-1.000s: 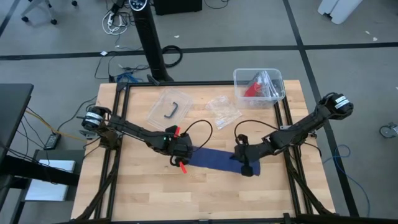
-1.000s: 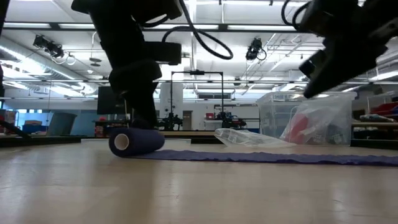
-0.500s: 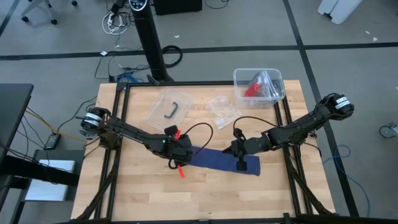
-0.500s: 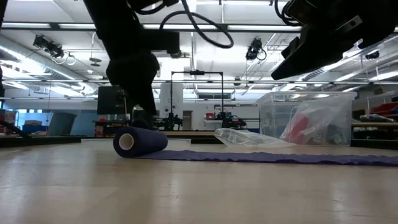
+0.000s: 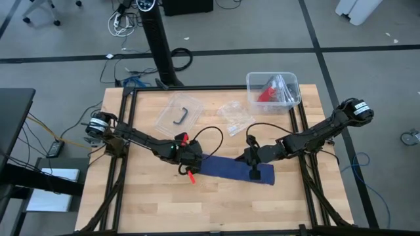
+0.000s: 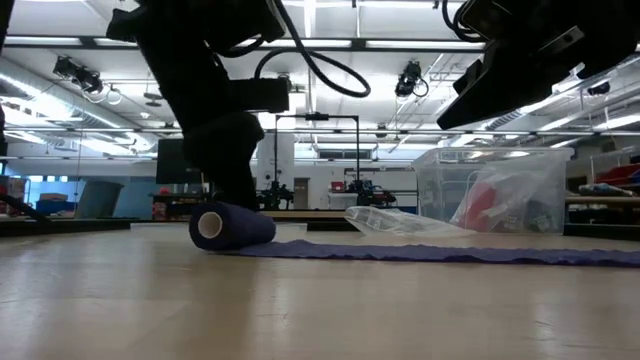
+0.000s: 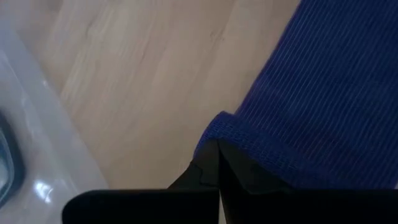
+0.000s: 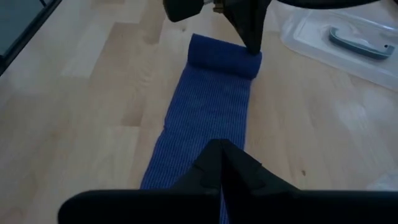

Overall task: Roll bandage
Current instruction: Roll the blue bandage

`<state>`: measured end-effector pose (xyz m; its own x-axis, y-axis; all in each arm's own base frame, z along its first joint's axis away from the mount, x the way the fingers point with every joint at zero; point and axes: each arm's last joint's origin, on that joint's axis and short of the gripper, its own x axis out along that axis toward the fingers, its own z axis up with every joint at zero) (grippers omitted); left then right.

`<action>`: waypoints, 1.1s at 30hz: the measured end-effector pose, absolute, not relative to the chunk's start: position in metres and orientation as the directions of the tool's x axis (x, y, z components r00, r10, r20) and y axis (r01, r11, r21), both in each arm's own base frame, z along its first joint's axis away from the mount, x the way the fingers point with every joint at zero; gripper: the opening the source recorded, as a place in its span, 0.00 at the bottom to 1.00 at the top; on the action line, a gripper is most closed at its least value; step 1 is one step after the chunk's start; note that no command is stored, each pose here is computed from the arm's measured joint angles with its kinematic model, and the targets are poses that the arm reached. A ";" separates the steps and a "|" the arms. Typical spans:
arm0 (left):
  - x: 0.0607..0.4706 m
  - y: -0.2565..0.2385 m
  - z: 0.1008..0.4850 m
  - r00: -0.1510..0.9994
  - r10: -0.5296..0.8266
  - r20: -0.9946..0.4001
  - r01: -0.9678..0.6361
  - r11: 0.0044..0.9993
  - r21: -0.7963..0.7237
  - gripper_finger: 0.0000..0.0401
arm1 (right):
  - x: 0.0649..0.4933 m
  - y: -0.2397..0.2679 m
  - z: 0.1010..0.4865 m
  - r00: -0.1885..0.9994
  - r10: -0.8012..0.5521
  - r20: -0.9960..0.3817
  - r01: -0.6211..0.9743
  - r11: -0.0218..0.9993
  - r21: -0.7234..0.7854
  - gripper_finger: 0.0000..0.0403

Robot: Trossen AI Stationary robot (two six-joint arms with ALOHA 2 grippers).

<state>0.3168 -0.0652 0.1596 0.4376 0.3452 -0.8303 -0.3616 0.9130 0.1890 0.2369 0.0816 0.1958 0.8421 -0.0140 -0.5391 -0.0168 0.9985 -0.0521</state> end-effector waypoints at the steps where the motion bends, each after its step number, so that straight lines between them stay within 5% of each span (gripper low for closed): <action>1: 0.318 -0.066 0.160 0.448 0.340 -0.827 -0.359 0.915 0.182 0.00 | 0.237 0.082 0.196 0.842 -0.014 -0.539 -0.017 0.999 -0.052 0.00; 14: 0.331 -0.078 0.176 0.538 0.272 -0.798 -0.236 0.957 0.168 0.00 | 0.237 0.082 0.196 0.842 -0.014 -0.539 -0.017 0.998 -0.052 0.00; 21: 0.325 -0.080 0.183 0.451 0.348 -0.822 -0.283 0.929 0.238 0.00 | 0.236 0.082 0.194 0.831 -0.014 -0.555 0.008 1.000 -0.013 0.00; 33: 0.302 -0.087 0.176 0.305 0.436 -0.846 -0.368 0.874 0.318 0.00 | 0.239 0.083 0.134 0.617 -0.020 -0.786 0.110 0.992 0.060 0.00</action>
<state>0.3021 -0.0868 0.1759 0.3051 0.4365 -0.8464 -0.3678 0.8738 0.3180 0.2386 0.0833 0.1343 0.6175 -0.0205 -0.7863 0.1096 0.9921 0.0603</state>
